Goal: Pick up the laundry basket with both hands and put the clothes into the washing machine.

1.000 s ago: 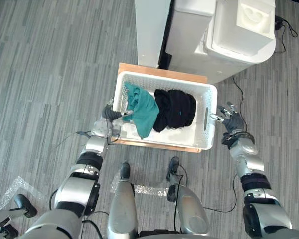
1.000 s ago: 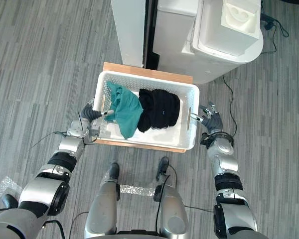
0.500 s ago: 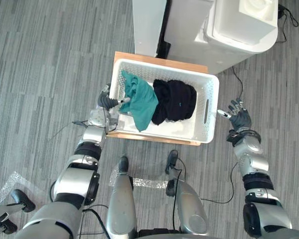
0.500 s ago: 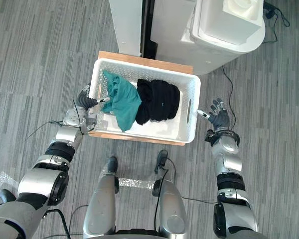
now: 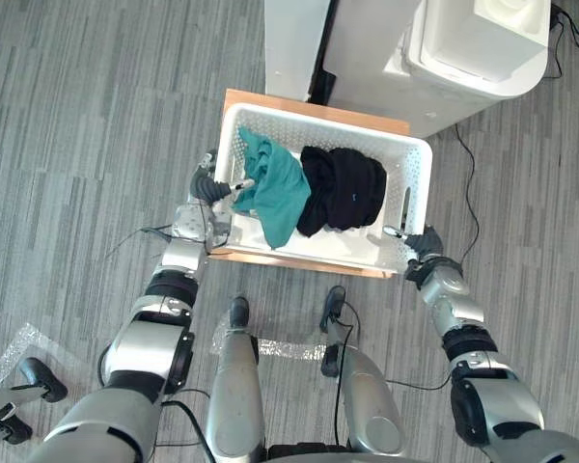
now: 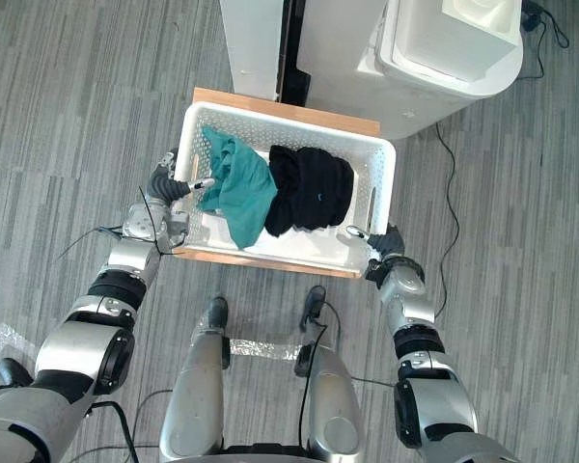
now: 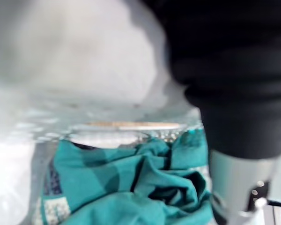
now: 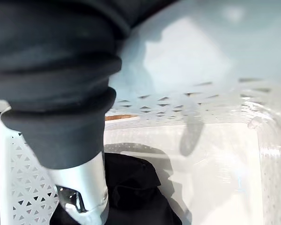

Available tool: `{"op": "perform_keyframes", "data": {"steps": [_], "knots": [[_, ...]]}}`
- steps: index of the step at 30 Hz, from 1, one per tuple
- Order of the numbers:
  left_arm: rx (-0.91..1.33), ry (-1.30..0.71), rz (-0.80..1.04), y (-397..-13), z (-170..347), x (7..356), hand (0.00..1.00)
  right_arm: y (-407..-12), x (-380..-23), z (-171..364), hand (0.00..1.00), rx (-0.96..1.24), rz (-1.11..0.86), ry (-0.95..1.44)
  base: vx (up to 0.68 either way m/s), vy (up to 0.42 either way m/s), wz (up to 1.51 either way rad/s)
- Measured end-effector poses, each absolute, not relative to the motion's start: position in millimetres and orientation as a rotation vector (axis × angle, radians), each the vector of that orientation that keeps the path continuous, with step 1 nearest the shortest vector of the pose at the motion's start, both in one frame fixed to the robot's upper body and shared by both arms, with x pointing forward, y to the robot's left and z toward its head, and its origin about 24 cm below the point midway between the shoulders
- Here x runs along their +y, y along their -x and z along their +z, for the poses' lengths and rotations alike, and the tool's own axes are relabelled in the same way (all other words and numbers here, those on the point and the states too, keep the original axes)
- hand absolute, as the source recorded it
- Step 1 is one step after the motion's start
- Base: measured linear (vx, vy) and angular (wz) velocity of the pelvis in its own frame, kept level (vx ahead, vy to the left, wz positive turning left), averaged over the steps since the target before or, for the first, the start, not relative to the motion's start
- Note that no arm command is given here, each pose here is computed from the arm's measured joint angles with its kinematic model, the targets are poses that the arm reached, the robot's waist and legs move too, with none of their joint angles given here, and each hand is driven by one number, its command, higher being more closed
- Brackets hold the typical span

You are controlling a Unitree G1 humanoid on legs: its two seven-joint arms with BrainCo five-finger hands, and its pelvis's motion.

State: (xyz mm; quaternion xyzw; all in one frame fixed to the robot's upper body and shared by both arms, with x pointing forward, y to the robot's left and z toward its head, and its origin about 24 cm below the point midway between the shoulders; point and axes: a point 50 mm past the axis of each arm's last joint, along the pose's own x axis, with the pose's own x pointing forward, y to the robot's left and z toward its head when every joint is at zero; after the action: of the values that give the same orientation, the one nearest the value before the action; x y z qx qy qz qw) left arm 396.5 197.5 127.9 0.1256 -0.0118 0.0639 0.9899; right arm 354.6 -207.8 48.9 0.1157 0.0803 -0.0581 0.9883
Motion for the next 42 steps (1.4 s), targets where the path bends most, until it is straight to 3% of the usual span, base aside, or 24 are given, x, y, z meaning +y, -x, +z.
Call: {"op": "perform_keyframes", "data": {"steps": [6, 7, 8, 21, 28, 34, 42], "knots": [[-0.083, -0.249, 0.141, -403.9, 150.9, 192.9, 0.00, -368.9, -209.6, 64.0, 0.00, 0.129, -0.124, -0.267, -0.03, -0.003, 0.09], [-0.100, -0.247, 0.138, -405.6, 157.2, 190.5, 0.00, -371.5, -211.6, 68.8, 1.00, 0.117, -0.128, -0.270, -0.02, -0.016, 0.15], [-0.106, -0.245, 0.136, -406.2, 159.3, 189.4, 1.00, -372.4, -212.5, 70.6, 1.00, 0.113, -0.129, -0.269, -0.01, -0.013, 0.14], [-0.171, -0.216, 0.135, -408.2, 175.9, 175.6, 1.00, -378.4, -228.5, 89.3, 1.00, 0.068, -0.187, -0.253, 0.00, -0.001, 0.03], [-0.148, -0.255, 0.102, -407.6, 170.0, 171.2, 1.00, -380.0, -234.2, 95.9, 1.00, 0.073, -0.192, -0.131, 0.01, 0.013, 0.00], [-0.076, -0.264, 0.103, -399.7, 141.3, 177.3, 1.00, -377.2, -233.4, 88.1, 1.00, 0.130, -0.164, -0.020, 0.03, 0.008, -0.03], [0.012, -0.234, 0.003, -362.6, 84.0, 173.1, 1.00, -335.9, -245.5, 40.8, 1.00, 0.233, -0.158, 0.045, 0.07, 0.015, 0.05]]}}
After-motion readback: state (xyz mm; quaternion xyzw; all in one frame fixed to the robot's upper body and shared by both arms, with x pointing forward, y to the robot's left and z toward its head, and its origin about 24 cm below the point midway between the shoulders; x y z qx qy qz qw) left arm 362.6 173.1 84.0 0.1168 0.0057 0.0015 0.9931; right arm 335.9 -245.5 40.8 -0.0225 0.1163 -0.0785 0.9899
